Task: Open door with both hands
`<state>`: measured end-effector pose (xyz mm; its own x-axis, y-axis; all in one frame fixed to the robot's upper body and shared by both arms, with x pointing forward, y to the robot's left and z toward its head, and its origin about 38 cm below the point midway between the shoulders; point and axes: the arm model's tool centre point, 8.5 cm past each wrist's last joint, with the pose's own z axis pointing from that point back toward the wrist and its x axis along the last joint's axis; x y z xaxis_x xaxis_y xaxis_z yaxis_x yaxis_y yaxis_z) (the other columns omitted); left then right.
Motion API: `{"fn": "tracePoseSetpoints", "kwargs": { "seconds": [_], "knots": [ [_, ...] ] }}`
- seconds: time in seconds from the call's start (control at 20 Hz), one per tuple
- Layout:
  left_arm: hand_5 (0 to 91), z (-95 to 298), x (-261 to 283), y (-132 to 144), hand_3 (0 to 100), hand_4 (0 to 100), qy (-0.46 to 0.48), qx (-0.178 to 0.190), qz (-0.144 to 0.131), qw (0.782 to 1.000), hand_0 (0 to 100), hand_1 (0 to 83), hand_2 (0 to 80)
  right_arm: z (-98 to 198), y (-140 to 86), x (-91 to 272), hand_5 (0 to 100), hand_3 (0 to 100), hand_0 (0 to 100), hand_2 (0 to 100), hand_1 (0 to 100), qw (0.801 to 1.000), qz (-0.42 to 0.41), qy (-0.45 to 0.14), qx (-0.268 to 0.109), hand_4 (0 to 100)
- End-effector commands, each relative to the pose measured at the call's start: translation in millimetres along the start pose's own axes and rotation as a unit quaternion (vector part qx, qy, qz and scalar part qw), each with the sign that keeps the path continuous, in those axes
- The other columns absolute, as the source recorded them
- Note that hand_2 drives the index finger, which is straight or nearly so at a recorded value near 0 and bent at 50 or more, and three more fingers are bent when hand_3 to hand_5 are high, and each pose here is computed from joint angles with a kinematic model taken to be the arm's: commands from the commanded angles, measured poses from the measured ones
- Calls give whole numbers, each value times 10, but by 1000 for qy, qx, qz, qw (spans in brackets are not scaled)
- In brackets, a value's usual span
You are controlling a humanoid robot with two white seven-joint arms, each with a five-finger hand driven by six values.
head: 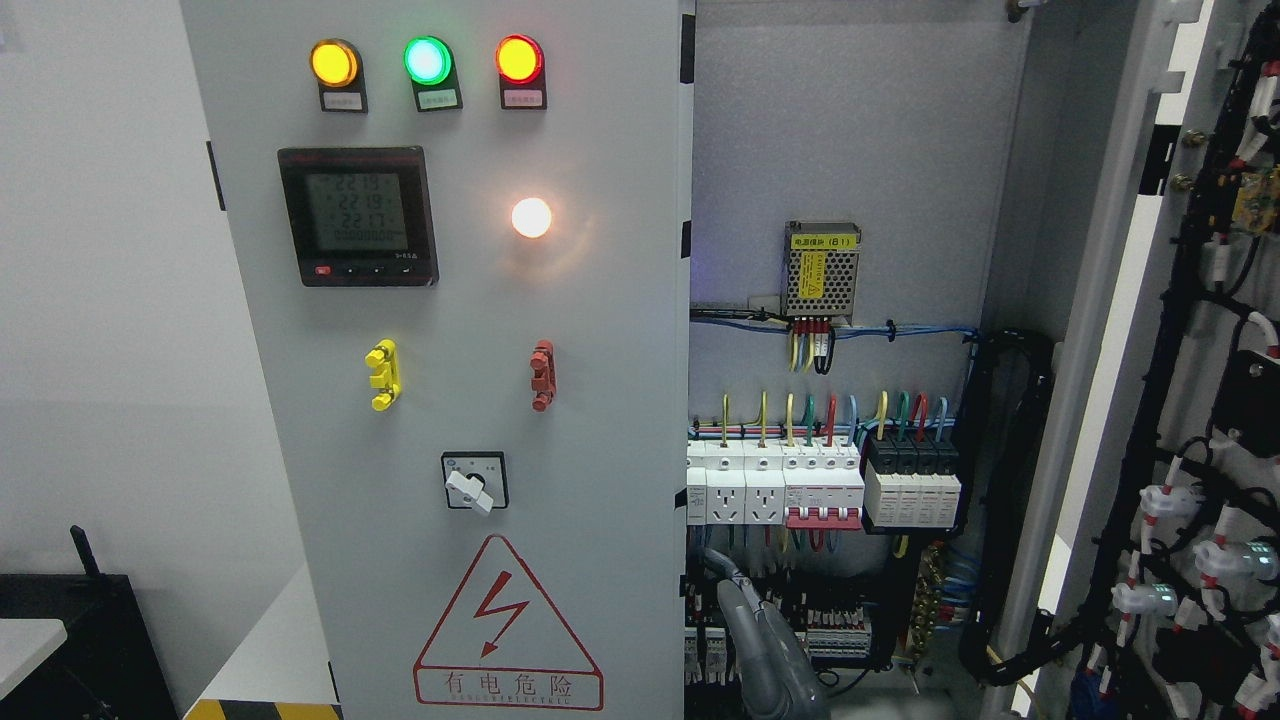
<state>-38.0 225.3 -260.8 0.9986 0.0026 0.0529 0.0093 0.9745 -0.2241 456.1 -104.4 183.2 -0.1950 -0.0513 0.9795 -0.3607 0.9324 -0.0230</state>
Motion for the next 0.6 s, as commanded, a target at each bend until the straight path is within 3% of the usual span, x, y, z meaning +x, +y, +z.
{"fn": "tracePoseSetpoints", "kwargs": {
  "seconds": [0.0, 0.55],
  "knots": [
    [0, 0, 3, 0, 0, 0, 0, 0, 0, 1000, 0, 0, 0, -55, -28, -55, 0, 0, 383, 0, 0, 1000, 0, 10, -1, 0],
    [0, 0, 3, 0, 0, 0, 0, 0, 0, 1000, 0, 0, 0, -93, -21, -30, 0, 0, 383, 0, 0, 1000, -18, 8, 16, 0]
  ]
}}
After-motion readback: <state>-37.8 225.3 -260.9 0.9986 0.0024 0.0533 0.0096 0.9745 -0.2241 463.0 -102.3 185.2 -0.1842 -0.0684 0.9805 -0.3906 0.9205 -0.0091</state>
